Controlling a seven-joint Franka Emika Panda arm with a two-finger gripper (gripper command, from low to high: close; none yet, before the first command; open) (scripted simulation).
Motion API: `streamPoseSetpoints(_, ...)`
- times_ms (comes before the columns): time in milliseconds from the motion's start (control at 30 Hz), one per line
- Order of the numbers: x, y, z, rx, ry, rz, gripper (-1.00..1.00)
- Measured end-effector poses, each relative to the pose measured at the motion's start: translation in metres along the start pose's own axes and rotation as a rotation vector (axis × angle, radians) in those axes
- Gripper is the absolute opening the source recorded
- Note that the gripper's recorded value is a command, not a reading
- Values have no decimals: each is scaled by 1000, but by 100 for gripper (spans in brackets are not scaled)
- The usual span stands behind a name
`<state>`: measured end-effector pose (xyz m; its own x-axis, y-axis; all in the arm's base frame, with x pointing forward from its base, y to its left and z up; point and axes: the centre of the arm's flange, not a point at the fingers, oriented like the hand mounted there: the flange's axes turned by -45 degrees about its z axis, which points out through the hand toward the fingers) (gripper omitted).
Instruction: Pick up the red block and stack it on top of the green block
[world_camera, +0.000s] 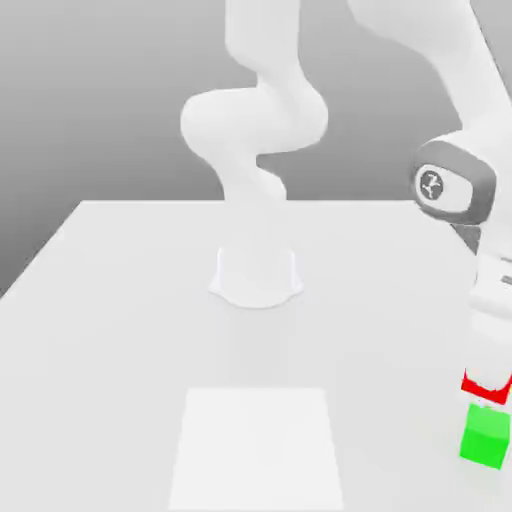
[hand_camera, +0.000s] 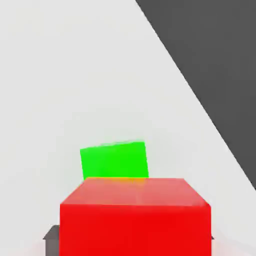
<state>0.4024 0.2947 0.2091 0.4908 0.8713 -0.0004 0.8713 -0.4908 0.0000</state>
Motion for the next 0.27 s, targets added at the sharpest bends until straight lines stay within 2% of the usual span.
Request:
streamPoseSetpoints(33,1,-1,14,0,0,-4,-100)
streamPoseSetpoints(67,0,-1,23,0,0,-6,100)
streamPoseSetpoints(267,0,-2,27,0,0,-7,100)
